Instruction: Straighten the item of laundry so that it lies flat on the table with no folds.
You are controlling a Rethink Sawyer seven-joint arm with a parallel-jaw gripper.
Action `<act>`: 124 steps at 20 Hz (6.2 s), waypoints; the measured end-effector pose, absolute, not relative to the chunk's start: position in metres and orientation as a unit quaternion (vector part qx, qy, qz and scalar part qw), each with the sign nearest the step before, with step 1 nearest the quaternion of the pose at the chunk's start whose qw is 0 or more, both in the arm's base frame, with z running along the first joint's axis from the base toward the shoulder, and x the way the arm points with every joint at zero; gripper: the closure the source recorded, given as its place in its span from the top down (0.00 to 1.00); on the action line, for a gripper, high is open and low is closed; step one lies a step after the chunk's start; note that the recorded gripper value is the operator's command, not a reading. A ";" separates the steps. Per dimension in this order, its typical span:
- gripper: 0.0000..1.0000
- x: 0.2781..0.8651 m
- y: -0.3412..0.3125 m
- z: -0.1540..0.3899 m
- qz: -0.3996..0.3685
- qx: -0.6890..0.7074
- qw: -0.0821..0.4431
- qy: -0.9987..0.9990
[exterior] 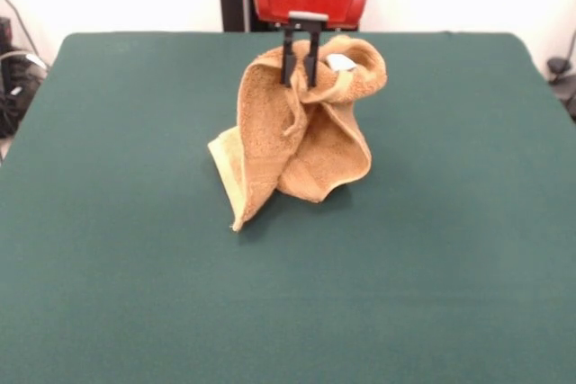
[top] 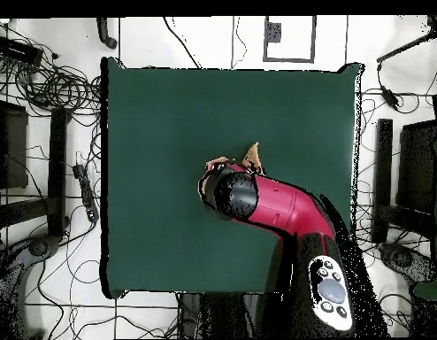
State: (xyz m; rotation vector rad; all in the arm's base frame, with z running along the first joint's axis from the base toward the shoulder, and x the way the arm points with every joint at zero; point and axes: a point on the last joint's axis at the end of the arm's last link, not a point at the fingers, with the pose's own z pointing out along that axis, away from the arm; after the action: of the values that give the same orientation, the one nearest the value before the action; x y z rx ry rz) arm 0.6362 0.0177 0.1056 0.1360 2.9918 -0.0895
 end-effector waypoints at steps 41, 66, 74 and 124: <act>0.00 0.613 -0.042 0.113 -0.051 0.054 0.060 0.995; 0.00 0.599 -0.059 0.097 -0.031 0.055 0.044 0.997; 0.00 0.600 -0.051 0.095 -0.024 0.051 0.044 0.997; 1.00 0.599 -0.012 0.090 -0.021 0.019 0.038 0.999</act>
State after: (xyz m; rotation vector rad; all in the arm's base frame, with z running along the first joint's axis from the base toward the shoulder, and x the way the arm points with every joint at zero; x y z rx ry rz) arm 0.5987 -0.0118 0.0898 0.0569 3.0643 -0.0638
